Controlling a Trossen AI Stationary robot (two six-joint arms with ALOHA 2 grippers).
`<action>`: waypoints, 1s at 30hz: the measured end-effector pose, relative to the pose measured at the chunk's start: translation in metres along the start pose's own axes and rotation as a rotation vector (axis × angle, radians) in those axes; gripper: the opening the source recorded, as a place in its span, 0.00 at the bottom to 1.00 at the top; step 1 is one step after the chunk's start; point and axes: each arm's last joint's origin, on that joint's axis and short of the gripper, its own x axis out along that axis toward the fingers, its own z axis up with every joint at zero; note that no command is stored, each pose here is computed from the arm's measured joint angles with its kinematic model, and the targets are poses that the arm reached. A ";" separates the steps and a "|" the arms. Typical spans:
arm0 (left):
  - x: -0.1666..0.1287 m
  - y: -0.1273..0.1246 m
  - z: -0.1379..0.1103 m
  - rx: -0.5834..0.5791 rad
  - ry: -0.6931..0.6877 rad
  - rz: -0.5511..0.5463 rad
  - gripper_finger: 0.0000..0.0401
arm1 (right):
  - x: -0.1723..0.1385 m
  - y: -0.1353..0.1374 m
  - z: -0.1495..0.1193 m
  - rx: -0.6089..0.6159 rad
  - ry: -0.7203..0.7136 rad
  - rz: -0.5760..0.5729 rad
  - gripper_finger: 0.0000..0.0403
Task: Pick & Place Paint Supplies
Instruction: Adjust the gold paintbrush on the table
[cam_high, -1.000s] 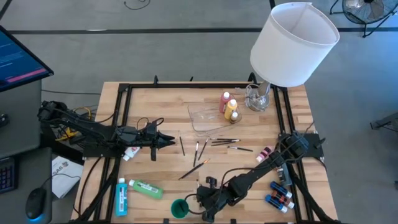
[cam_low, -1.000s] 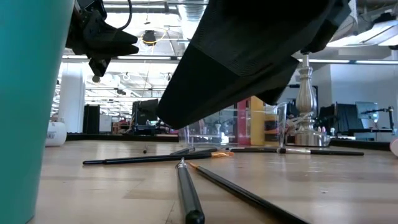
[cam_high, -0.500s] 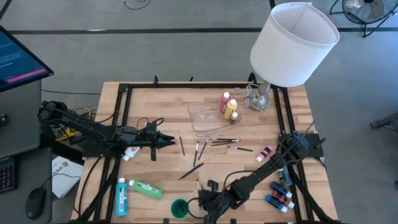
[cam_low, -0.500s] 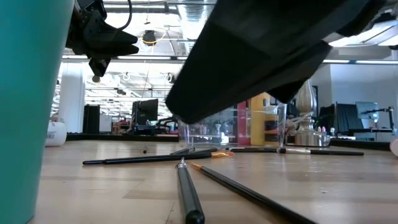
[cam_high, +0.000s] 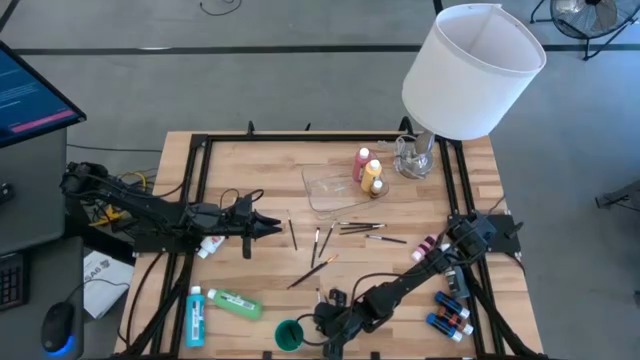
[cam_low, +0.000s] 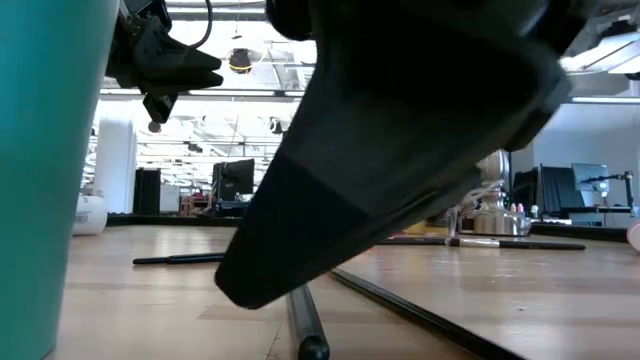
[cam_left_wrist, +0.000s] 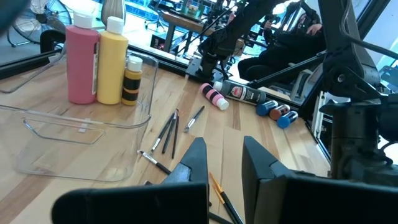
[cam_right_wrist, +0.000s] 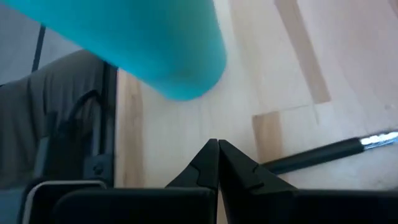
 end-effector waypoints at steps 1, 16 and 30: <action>0.000 0.000 0.000 0.000 0.000 0.000 0.00 | 0.000 0.000 0.000 0.004 0.005 0.003 0.00; 0.000 0.000 0.000 0.000 0.000 0.000 0.00 | -0.002 -0.008 -0.006 0.046 0.094 -0.070 0.00; 0.000 0.000 0.000 0.000 0.000 0.000 0.00 | -0.008 -0.014 -0.012 0.116 0.169 -0.161 0.00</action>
